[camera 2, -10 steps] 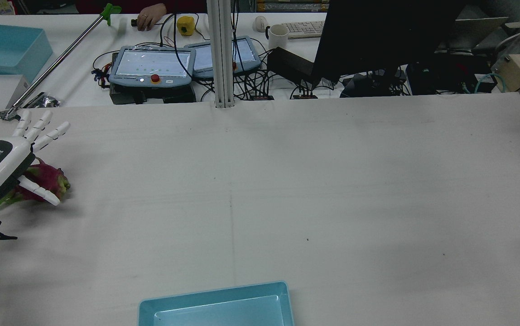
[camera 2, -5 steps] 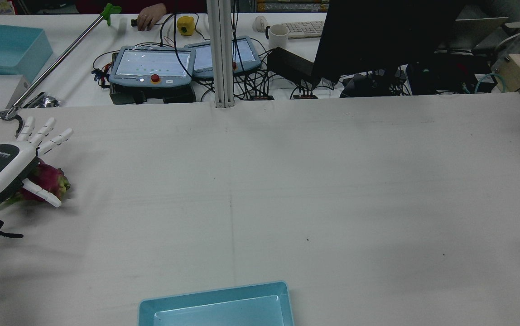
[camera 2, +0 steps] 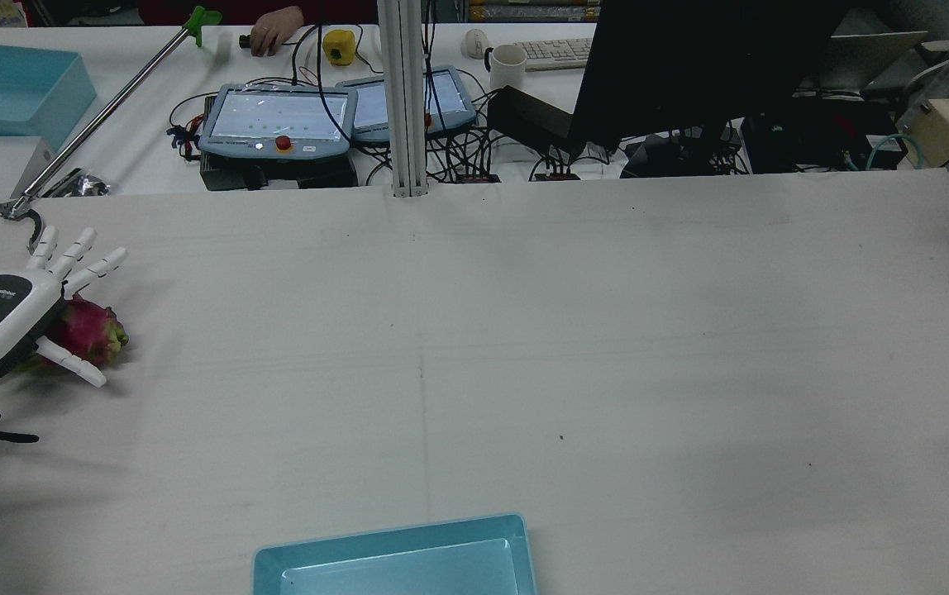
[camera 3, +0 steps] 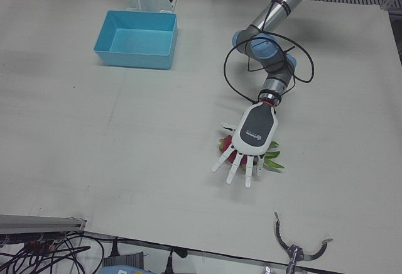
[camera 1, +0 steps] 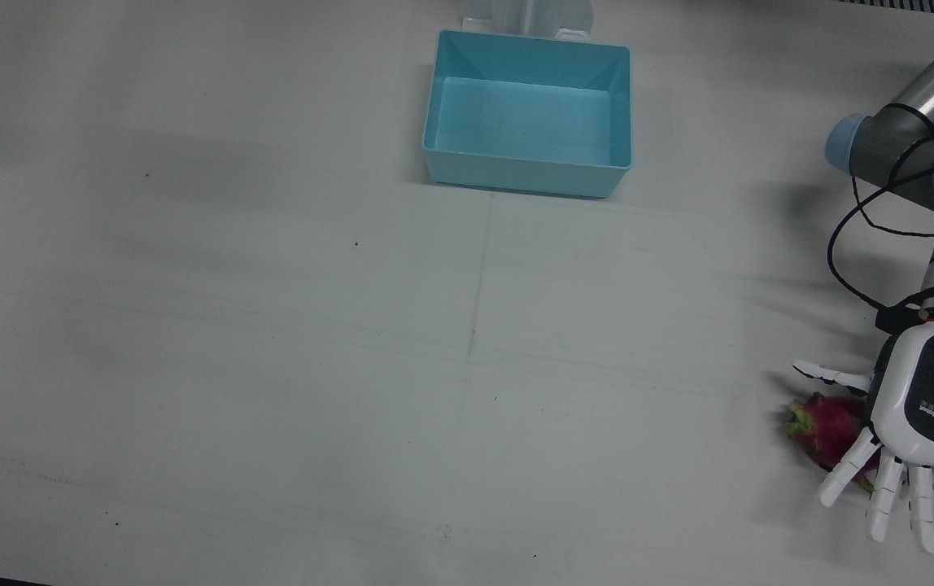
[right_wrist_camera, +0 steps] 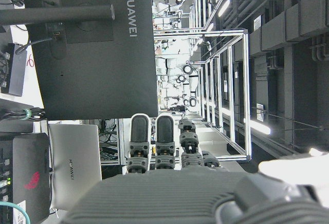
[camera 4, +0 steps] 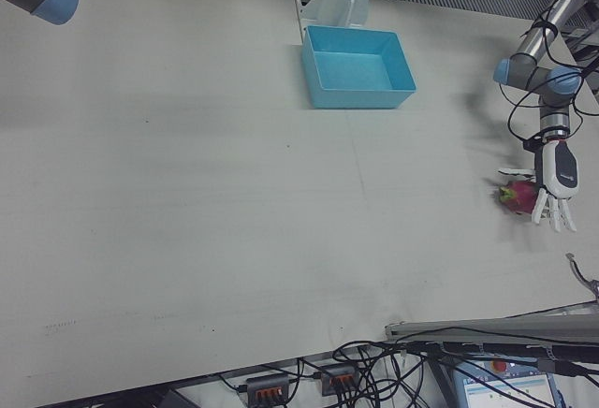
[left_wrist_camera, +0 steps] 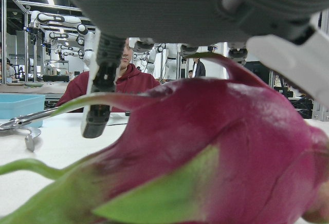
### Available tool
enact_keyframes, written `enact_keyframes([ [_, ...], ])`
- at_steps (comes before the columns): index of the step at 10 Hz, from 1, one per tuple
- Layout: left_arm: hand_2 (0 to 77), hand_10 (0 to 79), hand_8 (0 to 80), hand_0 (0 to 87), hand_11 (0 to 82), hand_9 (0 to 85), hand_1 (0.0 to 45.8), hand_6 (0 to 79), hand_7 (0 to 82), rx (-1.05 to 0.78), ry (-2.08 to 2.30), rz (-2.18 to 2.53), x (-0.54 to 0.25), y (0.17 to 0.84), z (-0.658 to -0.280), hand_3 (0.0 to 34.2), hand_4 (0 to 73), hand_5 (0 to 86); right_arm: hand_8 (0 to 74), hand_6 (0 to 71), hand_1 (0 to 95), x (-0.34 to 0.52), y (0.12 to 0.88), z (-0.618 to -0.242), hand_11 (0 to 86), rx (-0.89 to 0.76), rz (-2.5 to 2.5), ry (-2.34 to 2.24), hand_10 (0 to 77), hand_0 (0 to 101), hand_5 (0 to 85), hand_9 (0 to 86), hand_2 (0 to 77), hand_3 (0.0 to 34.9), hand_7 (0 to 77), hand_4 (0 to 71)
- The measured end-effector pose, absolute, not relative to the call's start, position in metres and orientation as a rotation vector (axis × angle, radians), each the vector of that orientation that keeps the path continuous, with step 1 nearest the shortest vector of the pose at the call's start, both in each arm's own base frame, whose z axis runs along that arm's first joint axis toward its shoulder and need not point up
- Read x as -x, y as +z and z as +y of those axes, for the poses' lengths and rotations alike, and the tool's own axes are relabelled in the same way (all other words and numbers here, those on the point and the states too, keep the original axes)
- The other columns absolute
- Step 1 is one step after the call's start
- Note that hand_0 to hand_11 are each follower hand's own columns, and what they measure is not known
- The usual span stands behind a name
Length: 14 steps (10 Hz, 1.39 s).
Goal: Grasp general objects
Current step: 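Wrap the left hand fingers around the dragon fruit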
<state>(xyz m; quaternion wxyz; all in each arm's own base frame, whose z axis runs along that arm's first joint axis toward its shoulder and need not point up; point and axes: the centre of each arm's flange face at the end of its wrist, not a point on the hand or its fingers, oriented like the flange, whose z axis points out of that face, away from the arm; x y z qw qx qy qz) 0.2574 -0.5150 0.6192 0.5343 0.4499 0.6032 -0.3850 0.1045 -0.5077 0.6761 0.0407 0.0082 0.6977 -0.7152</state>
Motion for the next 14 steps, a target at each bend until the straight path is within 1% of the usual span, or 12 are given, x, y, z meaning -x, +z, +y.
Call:
enact_keyframes([
  [2,1.1,64.9,1.1,42.1,0.5,1.1,0.0,0.5,2.7,-1.082,-0.901,1.421,-0.258,0.624,-0.514,29.9,0.0,2.7,0.0,0.0,5.4,-0.105,0.676,-0.508,48.0,-0.025,2.137,-2.191,0.0,1,0.0,55.1,1.6,0.0,0.0,0.0],
  [4,1.1,64.9,1.1,42.2,0.5,1.1,0.0,0.5,2.7,-1.094,-0.888,1.413,-0.259,0.626,-0.514,30.0,0.0,17.5,0.0,0.0,5.4,-0.105,0.676,-0.508,48.0,-0.025,2.137,-2.190,0.0,1,0.0,55.1,1.6,0.0,0.0,0.0],
  [5,1.1,64.9,1.1,40.7,0.5,1.1,0.0,0.5,2.7,-1.098,-0.884,1.412,-0.259,0.627,-0.514,30.1,0.0,20.7,0.0,0.0,5.4,-0.105,0.676,-0.508,48.0,-0.025,2.137,-2.190,0.0,1,0.0,55.1,1.6,0.0,0.0,0.0],
  [8,1.1,64.9,1.1,40.6,0.5,1.1,0.0,0.5,2.7,-1.102,-0.882,1.413,-0.259,0.627,-0.514,30.0,0.0,21.8,0.0,0.0,5.4,-0.105,0.676,-0.508,48.0,-0.025,2.137,-2.191,0.0,1,0.0,55.1,1.6,0.0,0.0,0.0],
  [9,1.1,64.9,1.1,38.7,0.5,1.1,0.0,0.5,2.7,-1.103,-0.881,1.413,-0.259,0.628,-0.514,30.1,0.0,20.2,0.0,0.0,5.4,-0.105,0.676,-0.508,48.0,-0.025,2.137,-2.191,0.0,1,0.0,55.1,1.6,0.0,0.0,0.0],
  [10,1.1,64.9,1.1,38.7,0.5,1.1,0.0,0.5,2.7,-1.107,-0.876,1.410,-0.259,0.628,-0.514,30.1,0.0,20.2,0.0,0.0,5.4,-0.105,0.676,-0.508,48.0,-0.025,2.137,-2.191,0.0,0,0.0,55.1,1.6,0.0,0.0,0.0],
  [11,19.1,65.4,1.1,38.6,0.5,1.1,0.0,1.1,6.5,-1.114,-0.870,1.409,-0.258,0.629,-0.513,30.0,0.0,18.0,0.0,0.0,5.4,-0.105,0.676,-0.508,48.0,-0.025,2.137,-2.191,0.0,1,0.0,55.1,1.6,0.1,0.0,0.0],
  [12,25.6,64.9,1.1,37.6,0.5,1.1,0.0,1.1,10.4,-1.119,-0.865,1.408,-0.258,0.630,-0.513,30.0,0.0,19.6,0.0,0.0,5.4,-0.105,0.676,-0.508,48.0,-0.025,2.137,-2.191,0.0,1,0.0,55.1,1.6,0.1,0.0,0.0],
  [13,31.6,64.9,7.1,37.5,8.7,1.1,0.0,1.1,10.9,-1.122,-0.862,1.407,-0.257,0.632,-0.512,30.1,0.0,20.7,0.0,0.0,5.4,-0.105,0.676,-0.508,48.0,-0.025,2.137,-2.190,0.0,1,0.0,55.1,1.6,0.0,0.0,0.0],
  [14,31.6,64.9,7.1,37.5,8.7,1.1,0.0,1.1,10.9,-1.125,-0.861,1.408,-0.256,0.632,-0.511,30.1,0.0,20.7,0.0,0.0,5.4,-0.105,0.676,-0.508,48.0,-0.025,2.137,-2.191,0.0,1,0.0,55.1,1.6,0.0,0.0,0.0],
])
